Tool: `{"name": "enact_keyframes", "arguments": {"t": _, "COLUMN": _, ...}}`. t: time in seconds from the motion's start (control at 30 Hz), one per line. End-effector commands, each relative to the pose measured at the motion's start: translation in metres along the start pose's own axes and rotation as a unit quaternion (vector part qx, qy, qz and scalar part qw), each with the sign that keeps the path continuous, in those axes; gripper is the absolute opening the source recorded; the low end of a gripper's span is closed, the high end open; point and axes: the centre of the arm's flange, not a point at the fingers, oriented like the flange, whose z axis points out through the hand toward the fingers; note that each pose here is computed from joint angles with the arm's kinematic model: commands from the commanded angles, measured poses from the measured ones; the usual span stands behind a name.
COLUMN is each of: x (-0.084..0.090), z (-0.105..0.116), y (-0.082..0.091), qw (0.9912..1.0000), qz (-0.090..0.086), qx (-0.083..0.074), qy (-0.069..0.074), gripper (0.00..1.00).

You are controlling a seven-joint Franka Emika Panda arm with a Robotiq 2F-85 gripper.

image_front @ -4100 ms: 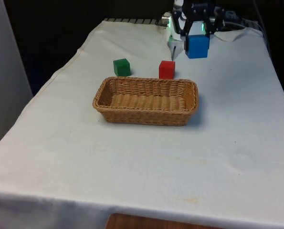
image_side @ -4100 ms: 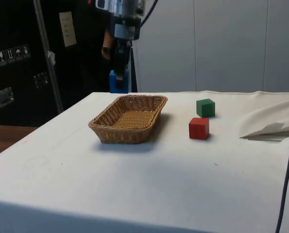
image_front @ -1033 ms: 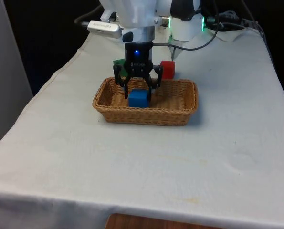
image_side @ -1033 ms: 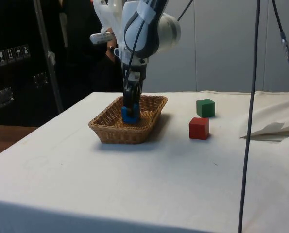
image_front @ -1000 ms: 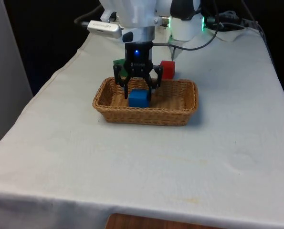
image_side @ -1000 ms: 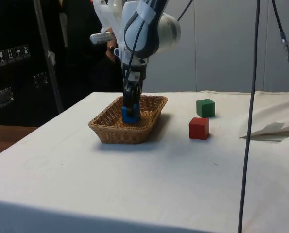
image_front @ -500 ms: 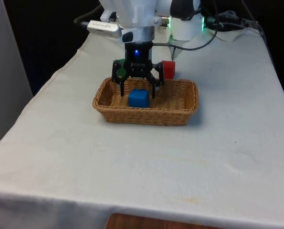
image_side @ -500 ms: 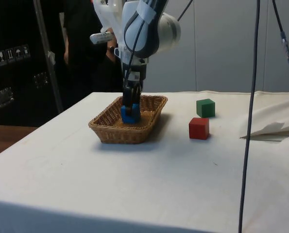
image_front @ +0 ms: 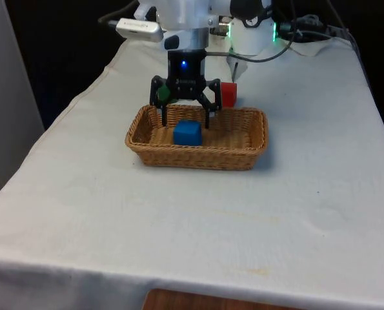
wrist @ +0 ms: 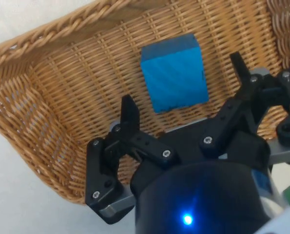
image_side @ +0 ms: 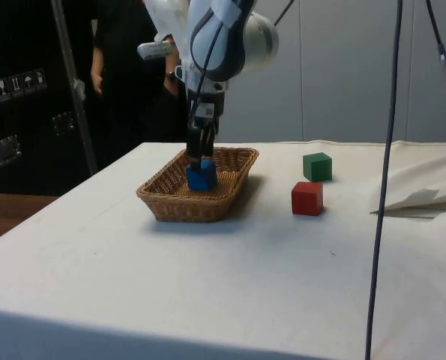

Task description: Pick up the blue cube and place it into the basket.

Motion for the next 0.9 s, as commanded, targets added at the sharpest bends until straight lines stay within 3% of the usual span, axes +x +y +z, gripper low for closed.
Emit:
{"name": "enact_keyframes", "arguments": {"t": 0.0, "x": 0.000, "z": -0.006, "y": 0.001, "qw": 1.00000, "qz": 0.000, "qx": 0.000, "qy": 0.001, "gripper": 1.00}}
{"name": "enact_keyframes", "arguments": {"t": 0.47, "x": 0.011, "z": -0.043, "y": 0.003, "qw": 0.99979, "qz": 0.003, "qx": 0.005, "qy": 0.019, "gripper": 1.00}}
{"name": "enact_keyframes", "arguments": {"t": 0.87, "x": 0.026, "z": -0.081, "y": 0.007, "qw": 0.99958, "qz": 0.003, "qx": 0.011, "qy": 0.027, "gripper": 1.00}}
